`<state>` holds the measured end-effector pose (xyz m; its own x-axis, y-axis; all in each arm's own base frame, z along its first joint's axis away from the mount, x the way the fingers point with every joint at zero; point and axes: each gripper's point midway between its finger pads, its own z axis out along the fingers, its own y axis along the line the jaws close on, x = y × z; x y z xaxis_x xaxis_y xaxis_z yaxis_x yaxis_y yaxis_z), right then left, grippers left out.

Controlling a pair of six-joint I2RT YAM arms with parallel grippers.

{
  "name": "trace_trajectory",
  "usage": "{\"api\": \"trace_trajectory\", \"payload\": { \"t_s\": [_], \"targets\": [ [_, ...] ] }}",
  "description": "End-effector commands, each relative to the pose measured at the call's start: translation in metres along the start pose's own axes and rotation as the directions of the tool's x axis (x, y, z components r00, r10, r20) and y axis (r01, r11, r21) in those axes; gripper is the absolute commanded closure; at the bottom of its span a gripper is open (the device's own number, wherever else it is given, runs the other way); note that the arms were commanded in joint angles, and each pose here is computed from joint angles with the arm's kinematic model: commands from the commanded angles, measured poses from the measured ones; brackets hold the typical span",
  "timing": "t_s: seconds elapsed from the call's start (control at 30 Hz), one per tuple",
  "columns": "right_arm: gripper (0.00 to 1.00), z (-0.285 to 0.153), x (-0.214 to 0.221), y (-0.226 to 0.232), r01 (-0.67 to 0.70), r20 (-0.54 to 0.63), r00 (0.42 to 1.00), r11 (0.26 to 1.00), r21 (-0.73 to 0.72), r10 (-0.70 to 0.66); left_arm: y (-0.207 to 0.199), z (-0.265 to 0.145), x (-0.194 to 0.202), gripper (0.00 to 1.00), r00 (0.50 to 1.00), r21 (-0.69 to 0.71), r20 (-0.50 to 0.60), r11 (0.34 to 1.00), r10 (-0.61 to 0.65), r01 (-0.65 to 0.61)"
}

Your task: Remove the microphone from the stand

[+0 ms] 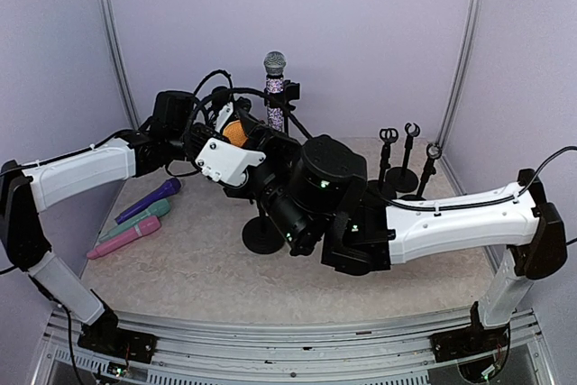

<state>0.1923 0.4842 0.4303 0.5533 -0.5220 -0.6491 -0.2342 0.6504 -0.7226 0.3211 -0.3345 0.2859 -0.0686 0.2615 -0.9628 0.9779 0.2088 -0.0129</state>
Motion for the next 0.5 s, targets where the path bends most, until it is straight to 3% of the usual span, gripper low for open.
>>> {"api": "trace_trajectory", "payload": {
  "t_s": [0.0, 0.23, 0.33, 0.37, 0.43, 0.47],
  "targets": [
    [1.00, -0.070, -0.116, -0.119, -0.358, 0.399, 0.865, 0.931, 0.066, 0.304, 0.061, 0.000, 0.065, 0.99, 0.974, -0.260, -0.154, 0.958, -0.164, 0.120],
    [1.00, -0.074, -0.127, -0.119, -0.348, 0.405, 0.864, 0.936, 0.049, 0.300, 0.053, 0.006, 0.061, 0.98, 0.976, -0.220, -0.154, 0.969, -0.151, 0.115],
    [1.00, -0.074, -0.128, -0.119, -0.346, 0.398, 0.867, 0.937, 0.048, 0.299, 0.042, 0.008, 0.056, 0.86, 0.978, -0.161, -0.160, 0.981, -0.135, 0.109],
    [1.00, -0.073, -0.127, -0.119, -0.350, 0.396, 0.867, 0.936, 0.048, 0.304, 0.037, 0.008, 0.054, 0.73, 0.978, -0.138, -0.162, 0.985, -0.129, 0.107],
    [1.00, -0.073, -0.125, -0.120, -0.359, 0.381, 0.869, 0.932, 0.046, 0.316, 0.030, 0.005, 0.049, 0.25, 0.978, -0.112, -0.171, 0.988, -0.123, 0.105],
    [1.00, -0.071, -0.123, -0.120, -0.364, 0.368, 0.872, 0.930, 0.049, 0.322, 0.027, 0.000, 0.046, 0.07, 0.978, -0.111, -0.174, 0.989, -0.111, 0.093]
  ]
}}
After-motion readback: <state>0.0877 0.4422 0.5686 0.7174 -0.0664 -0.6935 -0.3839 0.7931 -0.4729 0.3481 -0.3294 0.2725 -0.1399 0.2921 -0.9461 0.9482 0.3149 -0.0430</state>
